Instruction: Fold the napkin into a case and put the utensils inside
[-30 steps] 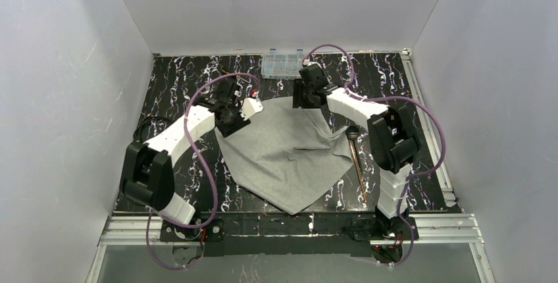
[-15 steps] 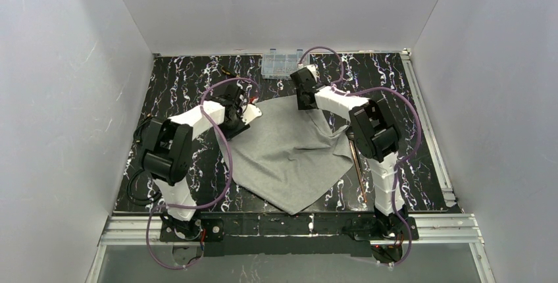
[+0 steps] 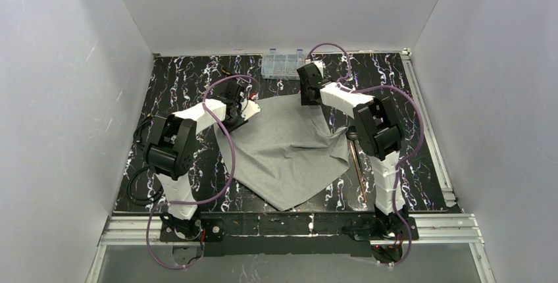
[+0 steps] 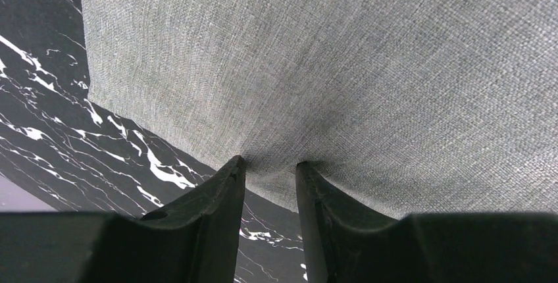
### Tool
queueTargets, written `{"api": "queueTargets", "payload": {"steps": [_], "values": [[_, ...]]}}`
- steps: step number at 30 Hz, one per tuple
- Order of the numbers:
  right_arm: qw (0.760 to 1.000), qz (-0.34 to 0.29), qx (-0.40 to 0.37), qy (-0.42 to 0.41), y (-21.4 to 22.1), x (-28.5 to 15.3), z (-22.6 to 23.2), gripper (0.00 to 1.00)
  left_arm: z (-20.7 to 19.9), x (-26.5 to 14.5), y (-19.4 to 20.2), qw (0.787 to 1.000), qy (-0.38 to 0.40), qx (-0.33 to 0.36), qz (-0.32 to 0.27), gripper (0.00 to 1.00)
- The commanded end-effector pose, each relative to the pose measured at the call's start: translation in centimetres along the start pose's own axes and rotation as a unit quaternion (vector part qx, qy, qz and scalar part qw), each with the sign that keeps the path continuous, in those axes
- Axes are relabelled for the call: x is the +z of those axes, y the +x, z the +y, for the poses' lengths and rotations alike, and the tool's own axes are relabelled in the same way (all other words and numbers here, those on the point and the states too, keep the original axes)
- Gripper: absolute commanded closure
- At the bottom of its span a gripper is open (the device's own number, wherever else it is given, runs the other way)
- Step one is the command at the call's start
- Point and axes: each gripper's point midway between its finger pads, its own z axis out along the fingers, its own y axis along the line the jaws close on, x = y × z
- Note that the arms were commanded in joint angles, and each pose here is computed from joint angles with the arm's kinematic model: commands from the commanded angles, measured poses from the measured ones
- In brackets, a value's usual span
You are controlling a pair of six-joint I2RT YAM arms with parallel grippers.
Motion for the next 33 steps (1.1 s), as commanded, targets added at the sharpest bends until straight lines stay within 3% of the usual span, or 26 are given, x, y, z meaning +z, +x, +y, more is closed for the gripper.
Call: {"api": "queueTargets", "payload": {"steps": [1,3,10,23,28,33], "values": [[0.999,-0.045,0.016,-0.026,-3.5,-1.3,1.6,0.4,0.7,-0.3,0.1,1.0,-0.016,0.006,-0.011,0.68],[0.999,-0.047,0.009,-0.021,-3.6,-1.1,2.0,0.35,1.6,-0.5,-0.6,0.999,-0.031,0.008,-0.017,0.68],[0.998,-0.061,0.017,-0.003,-4.2,-0.8,2.5,0.38,4.3,-1.5,-3.0,0.998,-0.053,-0.001,-0.035,0.68],[0.999,-0.032,0.003,0.0,-2.1,2.0,3.2,0.43,3.3,-2.3,-1.6,0.998,-0.035,-0.018,-0.045,0.67],[1.0,-0.028,0.006,0.0,-1.5,2.2,2.9,0.63,3.4,-2.3,-0.9,0.998,-0.042,-0.021,-0.047,0.63],[0.999,-0.037,0.008,-0.013,-2.3,1.4,2.8,0.7,3.4,-1.4,0.1,0.998,-0.052,-0.005,-0.035,0.62]]}}
